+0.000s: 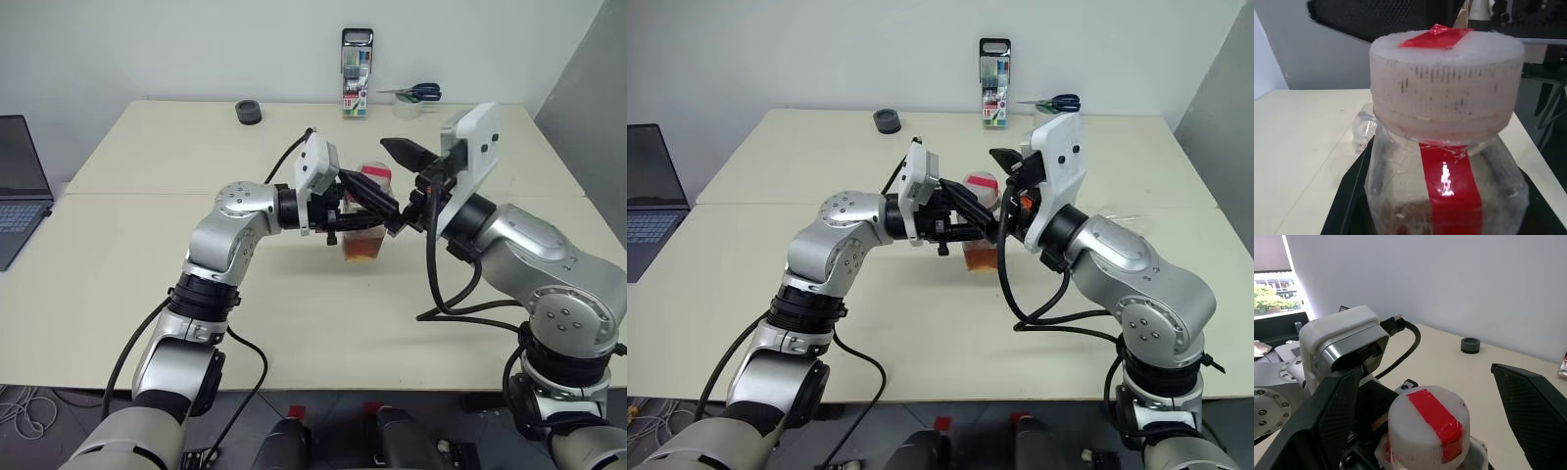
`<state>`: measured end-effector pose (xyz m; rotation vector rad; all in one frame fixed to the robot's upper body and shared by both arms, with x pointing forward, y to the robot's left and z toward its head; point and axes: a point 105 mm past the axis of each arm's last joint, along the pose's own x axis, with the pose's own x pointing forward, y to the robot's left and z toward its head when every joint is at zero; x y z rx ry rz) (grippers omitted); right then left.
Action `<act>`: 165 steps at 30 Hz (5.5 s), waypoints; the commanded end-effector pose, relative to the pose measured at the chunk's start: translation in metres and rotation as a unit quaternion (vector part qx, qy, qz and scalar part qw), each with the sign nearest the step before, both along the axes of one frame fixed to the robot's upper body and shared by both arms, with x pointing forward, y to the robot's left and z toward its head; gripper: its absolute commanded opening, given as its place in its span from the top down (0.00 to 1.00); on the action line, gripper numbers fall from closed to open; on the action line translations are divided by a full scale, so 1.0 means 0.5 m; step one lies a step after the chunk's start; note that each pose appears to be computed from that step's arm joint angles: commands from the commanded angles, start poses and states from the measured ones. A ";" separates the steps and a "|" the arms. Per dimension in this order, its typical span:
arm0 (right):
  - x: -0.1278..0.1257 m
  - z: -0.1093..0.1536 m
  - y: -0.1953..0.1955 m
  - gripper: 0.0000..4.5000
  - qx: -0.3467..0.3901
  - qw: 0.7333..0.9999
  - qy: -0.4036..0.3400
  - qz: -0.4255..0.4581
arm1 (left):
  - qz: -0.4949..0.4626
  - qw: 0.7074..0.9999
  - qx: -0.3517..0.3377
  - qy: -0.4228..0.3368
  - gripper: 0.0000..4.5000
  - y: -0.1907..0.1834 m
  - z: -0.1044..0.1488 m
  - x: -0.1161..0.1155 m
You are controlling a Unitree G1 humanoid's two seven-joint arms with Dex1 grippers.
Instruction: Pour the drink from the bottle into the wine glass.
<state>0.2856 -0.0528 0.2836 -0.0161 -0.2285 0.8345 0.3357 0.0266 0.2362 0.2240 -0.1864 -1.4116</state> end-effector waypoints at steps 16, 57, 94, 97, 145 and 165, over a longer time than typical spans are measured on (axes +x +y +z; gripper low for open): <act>0.000 0.019 -0.002 0.53 0.005 1.000 -0.026 0.000 | 0.004 1.000 -0.012 -0.028 0.60 0.005 0.027 0.001; 0.028 0.027 -0.077 0.00 -0.058 0.993 -0.002 0.104 | -0.026 0.999 -0.010 -0.031 0.60 0.018 0.056 -0.016; -0.001 0.037 -0.004 0.61 0.003 0.998 -0.012 0.061 | -0.014 0.999 -0.018 -0.036 0.60 0.009 0.055 -0.010; 0.000 0.042 -0.012 0.61 -0.021 0.993 -0.013 0.114 | -0.033 0.999 -0.013 -0.033 0.60 0.004 0.056 -0.018; 0.023 0.043 -0.037 0.01 0.002 0.998 -0.043 0.035 | -0.046 0.998 -0.016 -0.031 0.60 -0.010 0.057 -0.027; 0.007 0.046 -0.091 0.01 -0.010 0.999 -0.034 0.022 | -0.039 0.998 -0.019 -0.033 0.60 -0.008 0.059 -0.025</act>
